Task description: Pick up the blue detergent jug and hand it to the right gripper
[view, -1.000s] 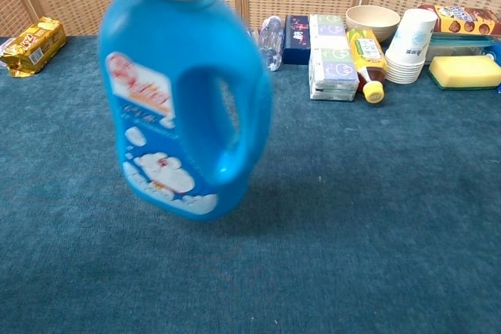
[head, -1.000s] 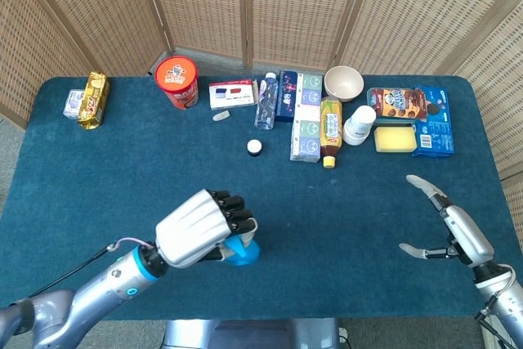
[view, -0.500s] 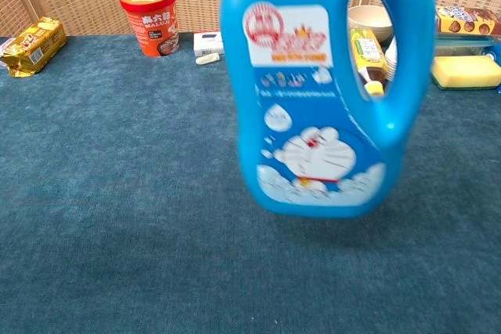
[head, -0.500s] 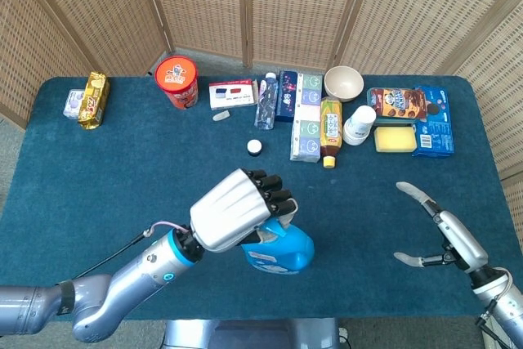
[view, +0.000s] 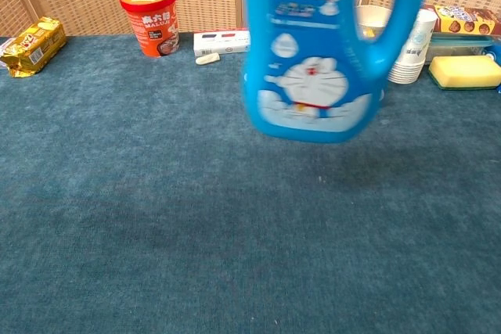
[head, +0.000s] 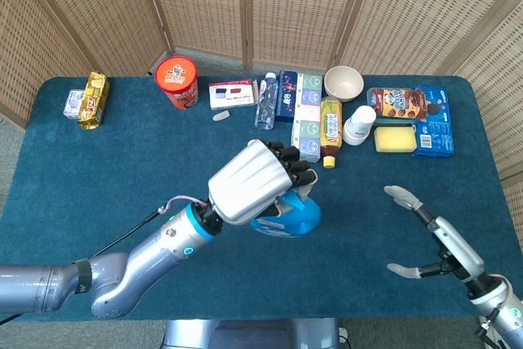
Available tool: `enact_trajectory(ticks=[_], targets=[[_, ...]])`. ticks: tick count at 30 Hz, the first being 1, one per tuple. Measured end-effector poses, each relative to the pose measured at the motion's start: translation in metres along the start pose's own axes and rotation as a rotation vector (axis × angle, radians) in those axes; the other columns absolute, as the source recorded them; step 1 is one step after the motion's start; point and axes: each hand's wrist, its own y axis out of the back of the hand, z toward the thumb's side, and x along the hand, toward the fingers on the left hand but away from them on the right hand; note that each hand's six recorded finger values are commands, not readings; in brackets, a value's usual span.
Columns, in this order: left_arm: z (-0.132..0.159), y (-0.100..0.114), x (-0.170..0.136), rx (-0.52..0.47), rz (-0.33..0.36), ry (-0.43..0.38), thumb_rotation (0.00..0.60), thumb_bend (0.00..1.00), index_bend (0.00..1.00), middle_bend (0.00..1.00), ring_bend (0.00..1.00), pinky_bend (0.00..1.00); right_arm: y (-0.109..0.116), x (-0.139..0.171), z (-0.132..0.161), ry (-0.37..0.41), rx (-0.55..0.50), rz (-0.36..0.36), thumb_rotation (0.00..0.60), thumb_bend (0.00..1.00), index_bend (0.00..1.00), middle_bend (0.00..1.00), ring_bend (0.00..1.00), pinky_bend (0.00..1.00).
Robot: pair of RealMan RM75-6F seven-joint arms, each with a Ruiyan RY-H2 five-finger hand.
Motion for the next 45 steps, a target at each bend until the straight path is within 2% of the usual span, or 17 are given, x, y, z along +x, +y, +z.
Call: enact_trajectory(ticks=[5,13,19,25,28,31,33,36,39,45], targets=[[-0.008,-0.002,0.006,-0.014,-0.004,0.011,0.6,0.45,0.72,0.64,0.53,0.68,-0.006,-0.025,0.006,-0.009,0.024,0.034,0.6,0.0,0.0,0.0,0.0,0.0],[-0.007,-0.005,0.016,-0.029,-0.008,0.007,0.6,0.45,0.72,0.64,0.53,0.68,-0.004,-0.064,0.013,-0.037,0.054,0.031,0.6,0.0,0.0,0.0,0.0,0.0],[-0.004,-0.005,0.022,-0.034,-0.004,-0.001,0.6,0.45,0.72,0.64,0.53,0.68,-0.015,-0.076,0.022,-0.034,0.057,0.045,0.6,0.0,0.0,0.0,0.0,0.0],[0.003,-0.007,0.027,-0.047,0.007,-0.006,0.6,0.45,0.72,0.64,0.53,0.68,-0.026,-0.091,0.029,-0.024,0.041,0.021,0.6,0.0,0.0,0.01,0.0,0.0],[0.006,-0.007,0.029,-0.056,0.012,-0.008,0.6,0.45,0.72,0.64,0.53,0.68,-0.031,-0.098,0.03,-0.017,0.032,0.002,0.6,0.0,0.0,0.05,0.0,0.0],[0.011,-0.006,0.032,-0.056,0.016,-0.014,0.6,0.45,0.72,0.64,0.53,0.68,-0.034,-0.105,0.03,-0.016,0.035,-0.017,0.6,0.09,0.0,0.1,0.03,0.02],[0.013,-0.005,0.032,-0.052,0.019,-0.017,0.6,0.45,0.72,0.64,0.53,0.68,-0.036,-0.107,0.029,-0.015,0.038,-0.026,0.6,0.23,0.0,0.15,0.08,0.05],[0.015,-0.004,0.032,-0.048,0.021,-0.02,0.6,0.45,0.72,0.64,0.53,0.68,-0.039,-0.111,0.028,-0.013,0.039,-0.035,0.6,0.34,0.02,0.21,0.13,0.08],[0.017,-0.002,0.033,-0.052,0.026,-0.02,0.6,0.45,0.72,0.64,0.53,0.68,-0.04,-0.112,0.027,-0.01,0.042,-0.042,0.6,0.36,0.04,0.26,0.17,0.08],[0.02,-0.003,0.035,-0.053,0.031,-0.022,0.6,0.45,0.72,0.64,0.53,0.68,-0.045,-0.111,0.032,0.005,0.001,-0.039,0.6,0.36,0.03,0.27,0.17,0.08]])
